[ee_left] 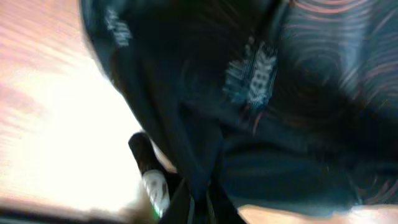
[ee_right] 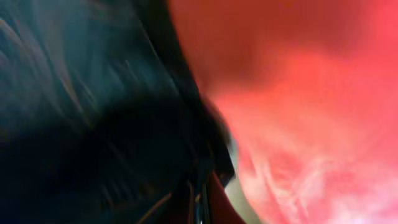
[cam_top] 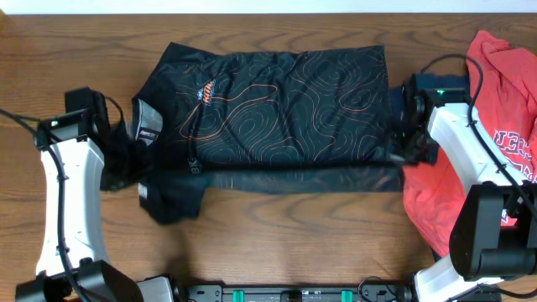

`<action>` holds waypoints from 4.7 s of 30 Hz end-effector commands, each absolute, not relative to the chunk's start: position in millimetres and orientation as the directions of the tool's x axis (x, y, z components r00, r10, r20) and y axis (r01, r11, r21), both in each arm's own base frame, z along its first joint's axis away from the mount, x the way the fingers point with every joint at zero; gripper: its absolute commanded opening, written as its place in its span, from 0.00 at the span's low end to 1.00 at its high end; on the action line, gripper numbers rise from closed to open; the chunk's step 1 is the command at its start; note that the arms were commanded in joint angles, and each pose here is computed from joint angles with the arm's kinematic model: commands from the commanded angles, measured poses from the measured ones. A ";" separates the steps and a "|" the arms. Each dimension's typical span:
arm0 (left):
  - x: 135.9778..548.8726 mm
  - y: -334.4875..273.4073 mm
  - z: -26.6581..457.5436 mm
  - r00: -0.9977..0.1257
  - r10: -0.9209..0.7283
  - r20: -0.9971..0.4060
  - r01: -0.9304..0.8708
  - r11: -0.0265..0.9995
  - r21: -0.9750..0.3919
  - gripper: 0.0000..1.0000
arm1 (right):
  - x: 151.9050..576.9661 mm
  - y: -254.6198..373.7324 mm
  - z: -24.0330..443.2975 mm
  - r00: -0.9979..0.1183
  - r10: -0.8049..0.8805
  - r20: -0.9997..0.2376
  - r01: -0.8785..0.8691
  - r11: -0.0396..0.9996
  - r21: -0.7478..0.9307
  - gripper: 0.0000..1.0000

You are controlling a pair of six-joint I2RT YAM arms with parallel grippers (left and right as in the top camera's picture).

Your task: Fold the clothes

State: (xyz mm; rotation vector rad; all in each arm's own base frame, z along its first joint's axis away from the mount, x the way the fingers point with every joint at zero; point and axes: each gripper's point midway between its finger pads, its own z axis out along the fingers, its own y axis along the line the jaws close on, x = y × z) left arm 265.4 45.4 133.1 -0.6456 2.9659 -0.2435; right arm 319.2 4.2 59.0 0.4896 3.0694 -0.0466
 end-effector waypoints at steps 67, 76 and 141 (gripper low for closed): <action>326.1 83.3 12.0 -0.874 -0.450 -0.182 -0.434 0.893 -0.122 0.41 | 361.9 16.6 -6.0 -0.947 0.235 -0.219 0.230 0.972 0.049 0.46; 322.3 83.7 1.5 -0.872 -0.450 -0.195 -0.435 0.893 -0.116 0.39 | 338.7 31.6 -25.6 -0.970 0.167 -0.174 0.160 0.986 0.054 0.43; 521.8 44.4 107.1 -0.814 -0.069 -0.577 -0.016 0.995 -0.097 0.79 | 332.6 34.0 75.0 -0.953 0.182 -0.243 0.166 0.982 0.085 0.83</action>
